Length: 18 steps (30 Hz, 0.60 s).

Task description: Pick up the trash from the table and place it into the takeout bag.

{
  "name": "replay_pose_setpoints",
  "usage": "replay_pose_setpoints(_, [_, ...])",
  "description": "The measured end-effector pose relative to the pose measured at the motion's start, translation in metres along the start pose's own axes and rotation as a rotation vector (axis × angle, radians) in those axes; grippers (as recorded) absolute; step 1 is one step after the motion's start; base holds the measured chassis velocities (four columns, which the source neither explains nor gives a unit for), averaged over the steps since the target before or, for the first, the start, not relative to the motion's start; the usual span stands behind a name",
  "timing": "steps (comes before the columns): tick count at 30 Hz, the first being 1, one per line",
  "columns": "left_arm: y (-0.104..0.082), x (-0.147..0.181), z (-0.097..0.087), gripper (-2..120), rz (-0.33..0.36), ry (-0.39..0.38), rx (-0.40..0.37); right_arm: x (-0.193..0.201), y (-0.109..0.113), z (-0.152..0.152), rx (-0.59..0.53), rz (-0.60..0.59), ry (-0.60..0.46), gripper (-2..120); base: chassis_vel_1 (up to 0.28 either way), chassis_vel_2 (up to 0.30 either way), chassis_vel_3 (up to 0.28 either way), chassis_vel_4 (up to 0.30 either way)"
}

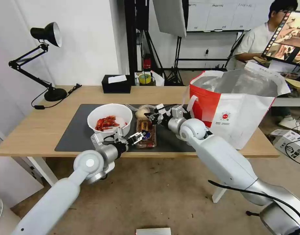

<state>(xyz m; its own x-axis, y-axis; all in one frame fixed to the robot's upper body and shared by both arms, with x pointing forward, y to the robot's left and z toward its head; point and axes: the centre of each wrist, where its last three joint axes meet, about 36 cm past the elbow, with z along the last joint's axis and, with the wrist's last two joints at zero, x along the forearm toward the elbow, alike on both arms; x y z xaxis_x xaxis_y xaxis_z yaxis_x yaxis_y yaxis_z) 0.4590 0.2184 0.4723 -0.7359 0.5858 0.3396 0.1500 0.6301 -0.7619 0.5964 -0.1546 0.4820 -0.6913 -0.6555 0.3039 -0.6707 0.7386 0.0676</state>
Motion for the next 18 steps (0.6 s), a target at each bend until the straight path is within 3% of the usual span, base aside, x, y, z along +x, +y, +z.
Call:
replay_pose_setpoints(16, [-0.003,-0.0112,0.0062,100,-0.009,-0.022,0.023,0.0007,-0.0003,0.0005,-0.003,0.002,-0.002,0,0.0,0.0,0.0,0.0])
replay_pose_setpoints(18, [-0.0029,-0.0112,0.0062,95,-0.011,-0.025,0.023,0.0004,0.0,0.0002,-0.004,0.001,-0.003,0,0.0,0.0,0.0,0.0])
